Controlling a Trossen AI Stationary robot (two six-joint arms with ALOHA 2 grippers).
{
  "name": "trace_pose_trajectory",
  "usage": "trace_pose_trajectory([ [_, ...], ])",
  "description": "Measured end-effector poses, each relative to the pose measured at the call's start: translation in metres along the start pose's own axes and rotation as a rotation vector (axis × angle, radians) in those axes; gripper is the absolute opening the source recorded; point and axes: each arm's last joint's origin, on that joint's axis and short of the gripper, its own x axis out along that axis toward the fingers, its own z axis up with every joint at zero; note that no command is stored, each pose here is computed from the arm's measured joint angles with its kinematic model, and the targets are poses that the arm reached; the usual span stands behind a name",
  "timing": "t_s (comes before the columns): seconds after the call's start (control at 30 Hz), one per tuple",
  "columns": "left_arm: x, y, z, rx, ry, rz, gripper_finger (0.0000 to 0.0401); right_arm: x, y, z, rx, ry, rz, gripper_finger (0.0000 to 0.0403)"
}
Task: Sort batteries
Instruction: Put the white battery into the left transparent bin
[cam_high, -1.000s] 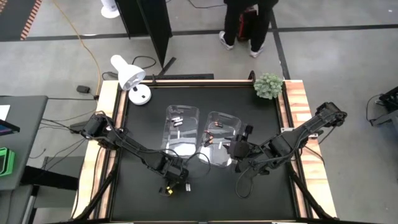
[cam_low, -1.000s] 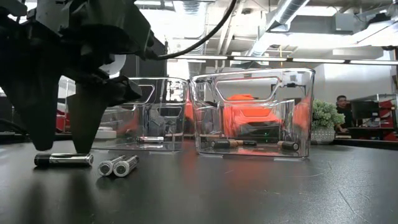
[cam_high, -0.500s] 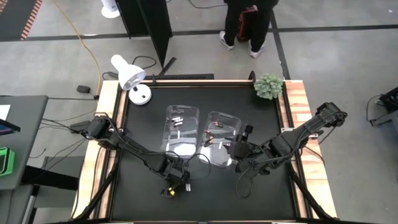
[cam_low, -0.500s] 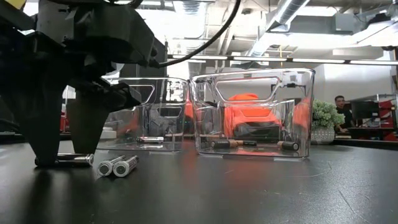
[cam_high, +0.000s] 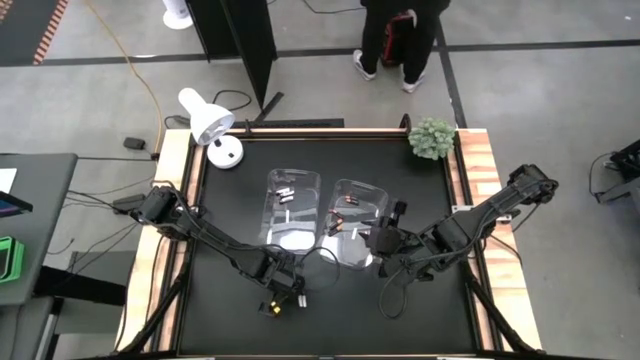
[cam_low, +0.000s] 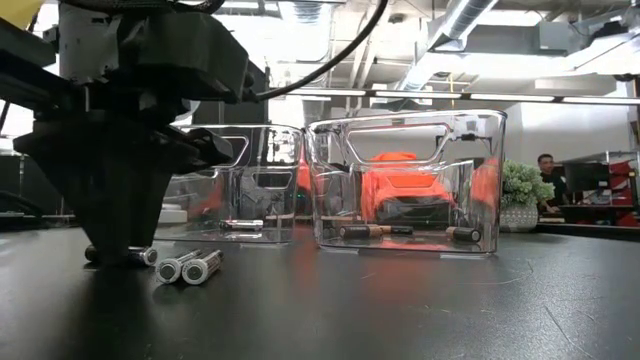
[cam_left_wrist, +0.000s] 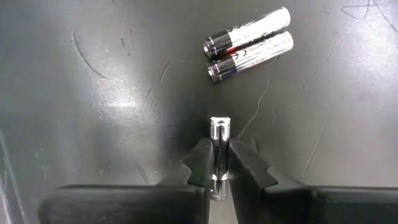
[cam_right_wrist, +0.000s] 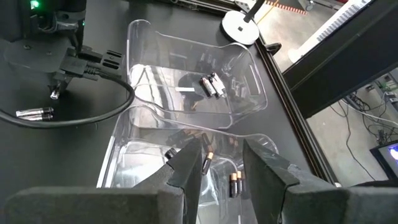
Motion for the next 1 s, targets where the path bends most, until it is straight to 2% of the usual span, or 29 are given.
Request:
trace_pose_trajectory([
  [0.1, 0.0000, 0.0000, -0.0001, 0.016, 0.001, 0.000, 0.0023, 0.0000, 0.0000, 0.0000, 0.000, 0.000, 0.000, 0.0132],
  [1.0, -0.0017, -0.0001, 0.0026, 0.065, -0.005, 0.010, 0.0023, 0.0000, 0.0002, 0.0004, 0.005, -0.003, 0.001, 0.0132],
])
